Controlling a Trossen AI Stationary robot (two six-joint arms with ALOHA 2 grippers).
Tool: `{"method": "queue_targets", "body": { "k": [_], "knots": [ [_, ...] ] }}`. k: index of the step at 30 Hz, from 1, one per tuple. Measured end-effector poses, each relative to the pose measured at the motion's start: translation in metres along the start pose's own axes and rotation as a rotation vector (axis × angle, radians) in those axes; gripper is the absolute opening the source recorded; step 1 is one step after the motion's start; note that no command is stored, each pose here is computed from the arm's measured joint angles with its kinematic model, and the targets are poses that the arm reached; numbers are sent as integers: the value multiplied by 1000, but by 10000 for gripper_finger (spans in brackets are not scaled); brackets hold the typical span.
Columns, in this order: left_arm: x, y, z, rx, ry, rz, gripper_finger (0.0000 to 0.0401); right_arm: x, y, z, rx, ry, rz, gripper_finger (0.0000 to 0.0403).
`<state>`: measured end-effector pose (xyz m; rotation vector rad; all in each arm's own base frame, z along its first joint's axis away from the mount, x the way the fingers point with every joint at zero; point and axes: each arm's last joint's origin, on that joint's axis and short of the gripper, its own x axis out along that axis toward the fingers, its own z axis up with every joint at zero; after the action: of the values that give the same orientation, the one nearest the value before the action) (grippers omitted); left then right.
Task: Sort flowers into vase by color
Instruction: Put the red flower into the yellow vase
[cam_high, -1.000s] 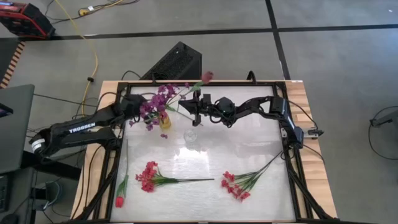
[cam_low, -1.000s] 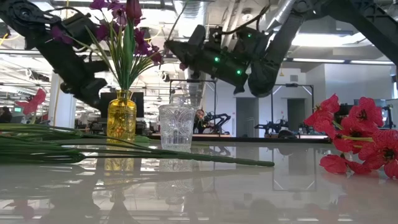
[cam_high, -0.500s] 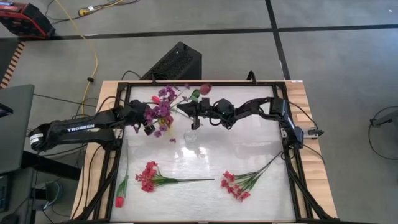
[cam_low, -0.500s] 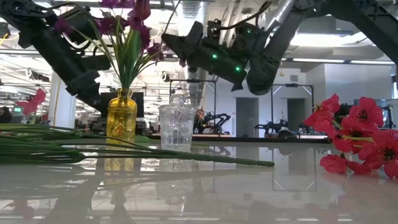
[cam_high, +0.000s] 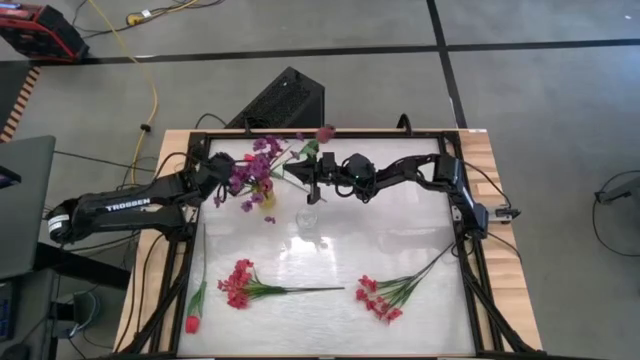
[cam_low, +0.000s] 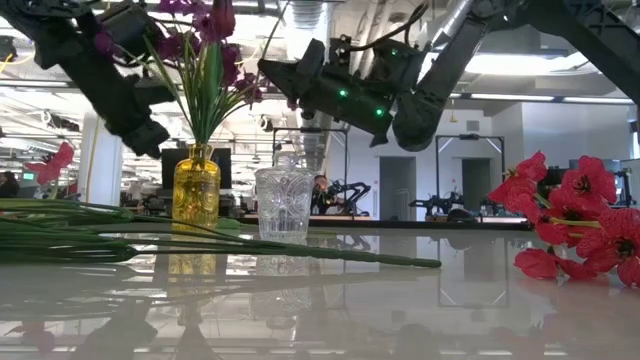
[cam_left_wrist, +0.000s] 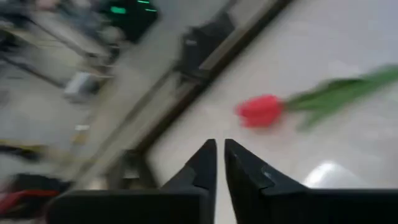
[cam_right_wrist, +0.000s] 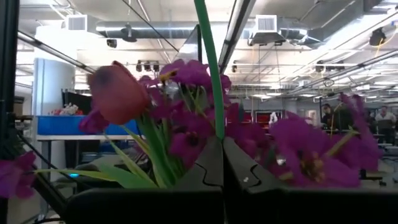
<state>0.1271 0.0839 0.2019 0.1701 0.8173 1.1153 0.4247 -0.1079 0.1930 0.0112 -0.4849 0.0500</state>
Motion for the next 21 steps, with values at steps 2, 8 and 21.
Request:
{"method": "queue_targets", "body": {
  "k": [2, 8, 21],
  "knots": [
    [-3, 7, 6, 15, -2, 135, 49, 0, -1, 0, 6, 0, 4, 14],
    [-3, 21, 10, 45, 46, 304, 143, -1, -2, 1, 4, -2, 23, 14],
    [-6, -1, 7, 239, 6, -365, 201, -3, -8, 2, 3, 8, 61, 14]
  ]
}}
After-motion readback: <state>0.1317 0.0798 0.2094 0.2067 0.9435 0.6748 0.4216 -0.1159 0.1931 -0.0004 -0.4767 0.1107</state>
